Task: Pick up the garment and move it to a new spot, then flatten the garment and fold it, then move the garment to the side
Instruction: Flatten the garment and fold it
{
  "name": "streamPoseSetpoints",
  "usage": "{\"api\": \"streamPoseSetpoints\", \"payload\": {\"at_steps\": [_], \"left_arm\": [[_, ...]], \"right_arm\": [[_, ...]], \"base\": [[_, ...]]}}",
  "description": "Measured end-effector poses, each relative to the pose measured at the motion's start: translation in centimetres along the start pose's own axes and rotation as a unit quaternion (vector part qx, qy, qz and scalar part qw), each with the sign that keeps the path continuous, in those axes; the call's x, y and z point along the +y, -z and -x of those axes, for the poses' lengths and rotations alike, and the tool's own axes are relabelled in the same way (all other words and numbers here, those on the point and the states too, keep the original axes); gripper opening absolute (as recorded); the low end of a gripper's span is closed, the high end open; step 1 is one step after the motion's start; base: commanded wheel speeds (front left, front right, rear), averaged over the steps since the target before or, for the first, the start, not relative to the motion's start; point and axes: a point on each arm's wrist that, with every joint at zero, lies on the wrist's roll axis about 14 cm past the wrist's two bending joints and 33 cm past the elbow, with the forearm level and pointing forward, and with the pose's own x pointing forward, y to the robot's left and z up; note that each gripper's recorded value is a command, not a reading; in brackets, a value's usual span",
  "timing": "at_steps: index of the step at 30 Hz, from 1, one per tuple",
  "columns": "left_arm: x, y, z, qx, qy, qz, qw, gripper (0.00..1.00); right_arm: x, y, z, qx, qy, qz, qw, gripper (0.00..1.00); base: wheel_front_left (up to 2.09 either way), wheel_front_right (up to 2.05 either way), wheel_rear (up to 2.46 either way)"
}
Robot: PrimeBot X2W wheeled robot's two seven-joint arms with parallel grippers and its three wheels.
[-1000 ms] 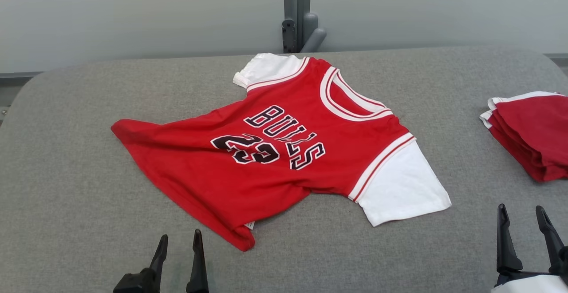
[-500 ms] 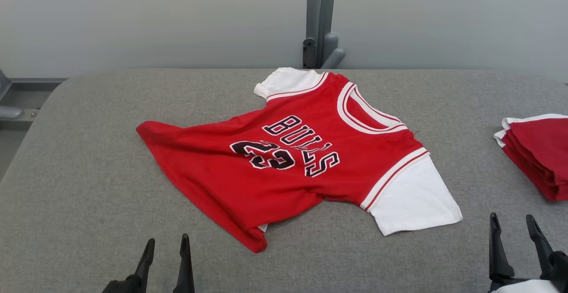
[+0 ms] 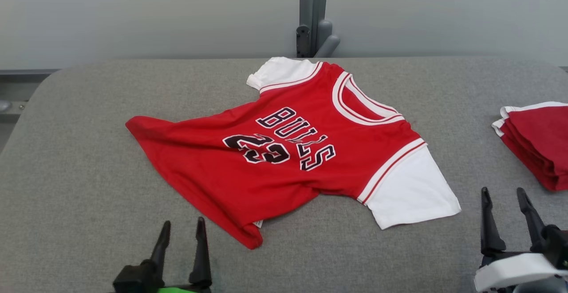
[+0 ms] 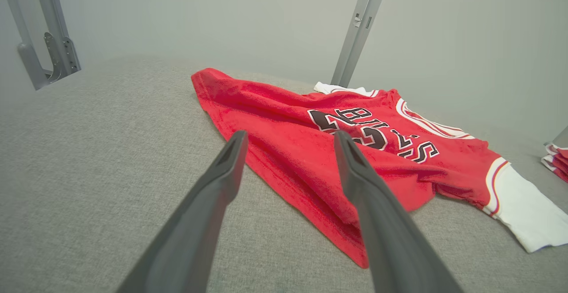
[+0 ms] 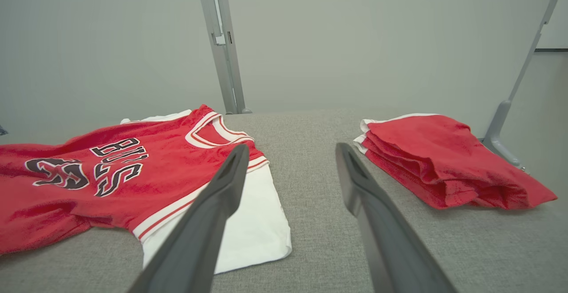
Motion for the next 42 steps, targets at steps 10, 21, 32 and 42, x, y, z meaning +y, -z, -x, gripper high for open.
{"api": "streamPoseSetpoints", "payload": {"at_steps": [10, 21, 32, 42], "left_arm": [[-3.8, 7.7, -1.6, 0.179, 0.037, 0.013, 0.983, 1.0], [-4.5, 10.7, -1.5, 0.245, 0.032, 0.029, 0.969, 1.0], [-5.6, 11.2, -1.9, 0.251, 0.041, 0.049, 0.966, 1.0], [-6.4, 11.4, -2.5, 0.255, 0.045, 0.038, 0.965, 1.0]], "right_arm": [[-0.2, 8.1, -4.0, 0.221, -0.058, 0.082, 0.97, 1.0], [1.1, 12.6, -4.4, 0.308, -0.097, 0.095, 0.942, 1.0], [2.1, 13.5, -5.0, 0.314, -0.114, 0.083, 0.939, 1.0], [1.7, 13.5, -5.0, 0.31, -0.11, 0.082, 0.941, 1.0]], "base": [[0.0, 0.0, 0.0], [0.0, 0.0, 0.0], [0.0, 0.0, 0.0], [0.0, 0.0, 0.0]]}}
